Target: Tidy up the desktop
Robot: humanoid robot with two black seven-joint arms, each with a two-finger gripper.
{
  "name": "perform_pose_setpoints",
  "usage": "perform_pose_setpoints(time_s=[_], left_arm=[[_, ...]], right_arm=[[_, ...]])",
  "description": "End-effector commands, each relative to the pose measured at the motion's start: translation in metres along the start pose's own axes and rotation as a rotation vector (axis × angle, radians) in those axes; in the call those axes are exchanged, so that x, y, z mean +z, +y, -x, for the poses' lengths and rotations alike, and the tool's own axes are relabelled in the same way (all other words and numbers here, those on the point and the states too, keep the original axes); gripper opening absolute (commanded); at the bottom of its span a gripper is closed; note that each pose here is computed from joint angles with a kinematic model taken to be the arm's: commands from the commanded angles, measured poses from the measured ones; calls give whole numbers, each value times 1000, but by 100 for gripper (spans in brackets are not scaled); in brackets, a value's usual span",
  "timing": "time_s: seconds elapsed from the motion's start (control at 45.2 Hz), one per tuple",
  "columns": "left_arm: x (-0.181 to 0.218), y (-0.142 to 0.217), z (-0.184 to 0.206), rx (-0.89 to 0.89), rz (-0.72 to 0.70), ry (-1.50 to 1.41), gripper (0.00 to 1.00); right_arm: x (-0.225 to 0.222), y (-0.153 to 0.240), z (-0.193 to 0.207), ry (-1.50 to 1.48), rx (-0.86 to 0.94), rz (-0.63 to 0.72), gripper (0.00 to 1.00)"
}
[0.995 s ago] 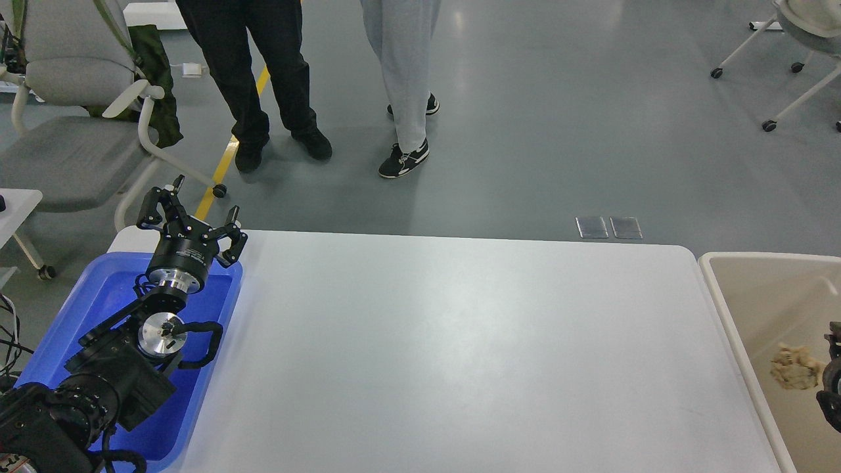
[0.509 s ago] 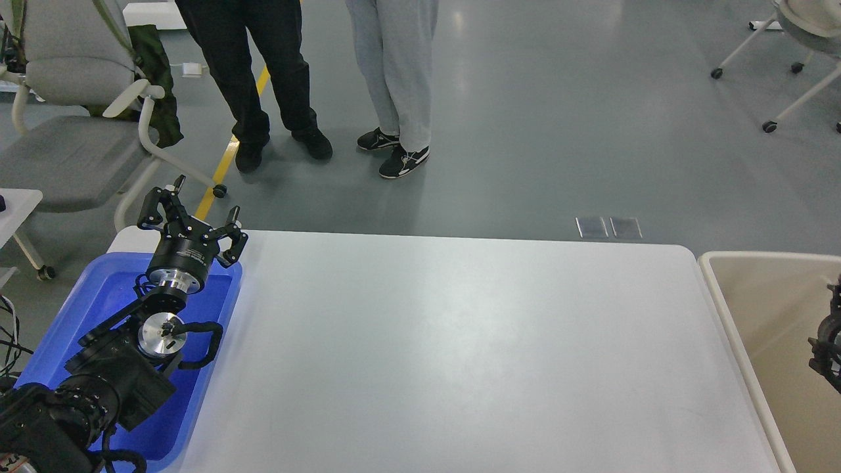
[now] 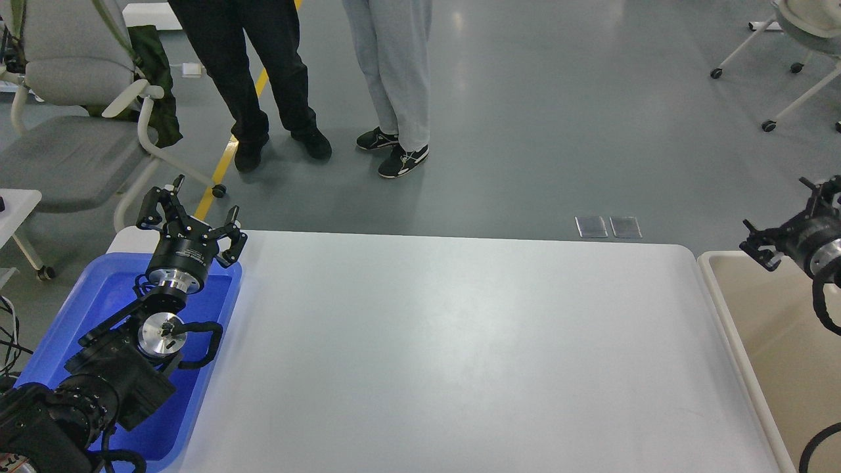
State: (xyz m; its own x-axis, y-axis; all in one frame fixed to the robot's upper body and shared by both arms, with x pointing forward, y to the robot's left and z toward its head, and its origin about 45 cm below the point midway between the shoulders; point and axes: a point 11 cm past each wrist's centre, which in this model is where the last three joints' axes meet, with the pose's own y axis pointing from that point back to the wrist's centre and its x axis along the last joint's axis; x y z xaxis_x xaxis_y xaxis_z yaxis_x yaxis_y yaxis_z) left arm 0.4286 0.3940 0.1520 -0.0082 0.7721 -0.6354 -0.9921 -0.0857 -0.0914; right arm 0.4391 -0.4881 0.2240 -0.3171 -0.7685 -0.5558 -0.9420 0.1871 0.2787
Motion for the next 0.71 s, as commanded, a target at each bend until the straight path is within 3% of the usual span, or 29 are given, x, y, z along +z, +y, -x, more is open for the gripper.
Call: perform_pose_setpoints(time_s=[0.0,0.332,0.531,0.686], left_arm=[[0,0,0,0,0,0,100],[0,0,0,0,0,0,100],[0,-1,1,-1,1,0,100],[0,0,0,0,0,0,100]], right_arm=[[29,-14,68,-185,-187,20,100],[118,-17,142,-294,-302,164,100],[149,-11,154,-322,-336,213,100],[170,-4,137,-336,-319,242,100]])
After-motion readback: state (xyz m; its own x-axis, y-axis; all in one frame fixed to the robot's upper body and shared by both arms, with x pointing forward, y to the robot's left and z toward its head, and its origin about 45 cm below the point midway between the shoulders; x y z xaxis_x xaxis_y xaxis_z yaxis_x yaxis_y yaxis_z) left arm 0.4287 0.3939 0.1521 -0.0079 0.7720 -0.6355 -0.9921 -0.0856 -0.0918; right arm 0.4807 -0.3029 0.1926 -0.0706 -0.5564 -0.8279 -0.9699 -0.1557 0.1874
